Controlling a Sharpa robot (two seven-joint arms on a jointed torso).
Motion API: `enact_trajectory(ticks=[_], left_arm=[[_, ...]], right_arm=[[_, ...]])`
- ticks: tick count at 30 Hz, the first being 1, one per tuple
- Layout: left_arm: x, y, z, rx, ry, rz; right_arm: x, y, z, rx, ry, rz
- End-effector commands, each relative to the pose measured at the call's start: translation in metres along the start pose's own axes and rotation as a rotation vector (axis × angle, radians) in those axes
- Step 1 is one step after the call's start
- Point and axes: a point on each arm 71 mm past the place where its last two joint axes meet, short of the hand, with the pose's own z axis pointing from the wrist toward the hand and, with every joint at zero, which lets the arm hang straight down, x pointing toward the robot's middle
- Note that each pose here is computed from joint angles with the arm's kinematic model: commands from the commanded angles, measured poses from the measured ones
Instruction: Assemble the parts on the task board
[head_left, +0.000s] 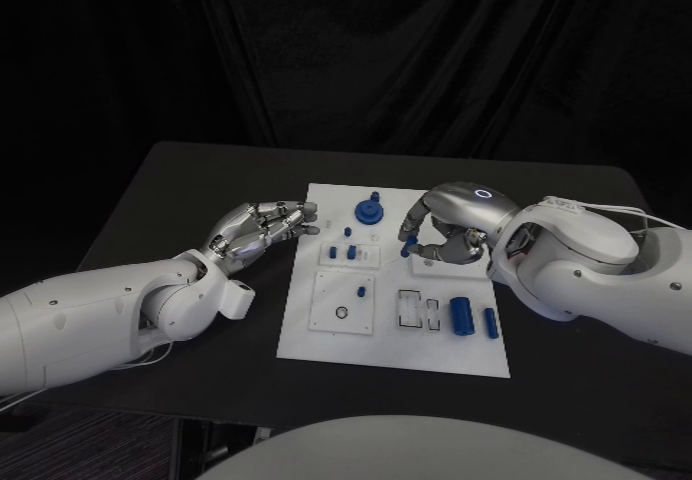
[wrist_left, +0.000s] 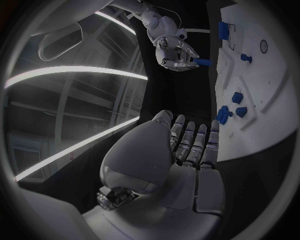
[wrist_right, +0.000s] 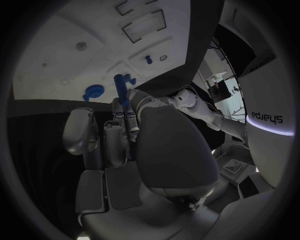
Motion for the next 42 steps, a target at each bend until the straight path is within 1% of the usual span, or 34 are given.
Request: enact_trajectory(ticks=[1,5,8,15,19,26,32,42], left_arm=[[0.0016,-0.0095,0.0005,0.146,0.006,-0.010],[0.0019,-0.0094,0.0010,0.147,0.007,-0.010],[0.0018,-0.0093,0.0013,0.147,0.007,-0.010],[0.0014,-0.0092,0.0013,0.147,0.006,-0.009],[0.0008,-0.0094,0.0007,0.146,0.004,-0.008],[-0.0011,-0.0097,-0.0007,0.145,0.000,-0.005],[-0.0004,-0.0095,-0.0002,0.143,0.003,-0.007],[0.0001,-0.0087,0.0011,0.142,0.006,-0.009]], right_arm=[[0.004,0.018,0.005,-0.078,-0.010,-0.033],[0.016,0.037,0.010,-0.146,-0.002,-0.037],[0.027,0.051,0.016,-0.198,0.005,-0.029],[0.047,0.070,0.027,-0.273,0.022,-0.032],[0.053,0.076,0.031,-0.292,0.038,-0.040],[0.062,0.082,0.034,-0.316,0.051,-0.056],[0.070,0.082,0.036,-0.316,0.069,-0.057],[0.077,0.079,0.037,-0.310,0.090,-0.077]])
